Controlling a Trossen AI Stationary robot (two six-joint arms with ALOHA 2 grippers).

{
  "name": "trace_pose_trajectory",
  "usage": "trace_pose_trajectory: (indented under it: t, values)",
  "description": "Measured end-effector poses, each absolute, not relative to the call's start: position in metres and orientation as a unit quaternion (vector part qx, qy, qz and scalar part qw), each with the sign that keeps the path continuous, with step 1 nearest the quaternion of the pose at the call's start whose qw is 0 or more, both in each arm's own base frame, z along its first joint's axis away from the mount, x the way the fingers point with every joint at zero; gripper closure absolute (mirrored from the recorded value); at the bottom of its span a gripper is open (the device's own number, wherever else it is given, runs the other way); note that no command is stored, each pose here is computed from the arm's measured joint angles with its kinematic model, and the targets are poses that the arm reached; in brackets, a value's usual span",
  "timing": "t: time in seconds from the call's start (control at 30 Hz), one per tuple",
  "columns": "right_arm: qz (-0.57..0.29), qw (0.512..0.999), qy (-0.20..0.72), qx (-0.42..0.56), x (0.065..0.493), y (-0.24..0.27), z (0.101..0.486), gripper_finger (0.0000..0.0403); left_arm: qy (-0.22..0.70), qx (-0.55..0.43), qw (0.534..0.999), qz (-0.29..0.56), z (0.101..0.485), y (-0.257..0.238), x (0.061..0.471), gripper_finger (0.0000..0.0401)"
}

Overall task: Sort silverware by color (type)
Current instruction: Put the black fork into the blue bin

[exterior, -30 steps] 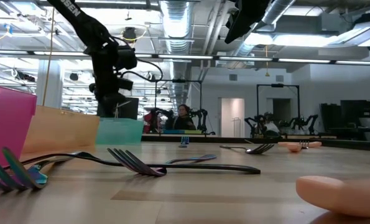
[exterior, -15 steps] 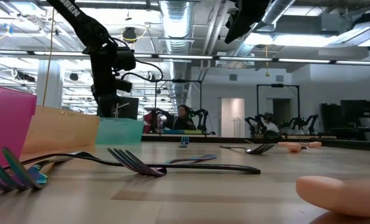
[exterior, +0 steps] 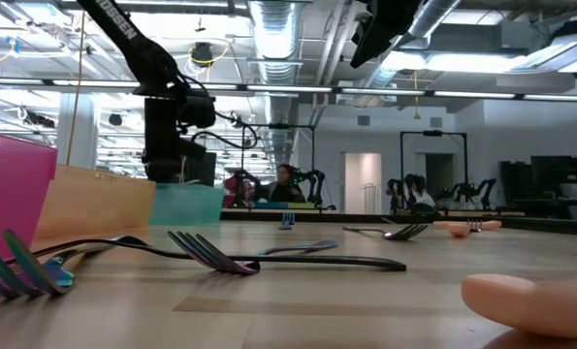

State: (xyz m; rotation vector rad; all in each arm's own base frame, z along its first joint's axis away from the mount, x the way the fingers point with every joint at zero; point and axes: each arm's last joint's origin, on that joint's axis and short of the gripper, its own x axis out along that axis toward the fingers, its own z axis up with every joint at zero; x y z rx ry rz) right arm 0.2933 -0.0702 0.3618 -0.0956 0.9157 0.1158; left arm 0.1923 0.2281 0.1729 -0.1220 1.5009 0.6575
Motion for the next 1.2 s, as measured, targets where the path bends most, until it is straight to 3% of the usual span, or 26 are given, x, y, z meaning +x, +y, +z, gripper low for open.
trace_pose_trajectory:
  t: [0.9, 1.2]
  values:
    - [0.059, 0.886, 0.459, -0.04, 0.29, -0.069, 0.36, 0.0239, 0.7, -0.05, 0.673, 0.234, 0.154, 0.227, 0.197, 0.0373]
    - [0.059, 0.884, 0.463, -0.038, 0.289, -0.069, 0.359, 0.0239, 0.705, -0.043, 0.667, 0.236, 0.155, 0.227, 0.196, 0.029]
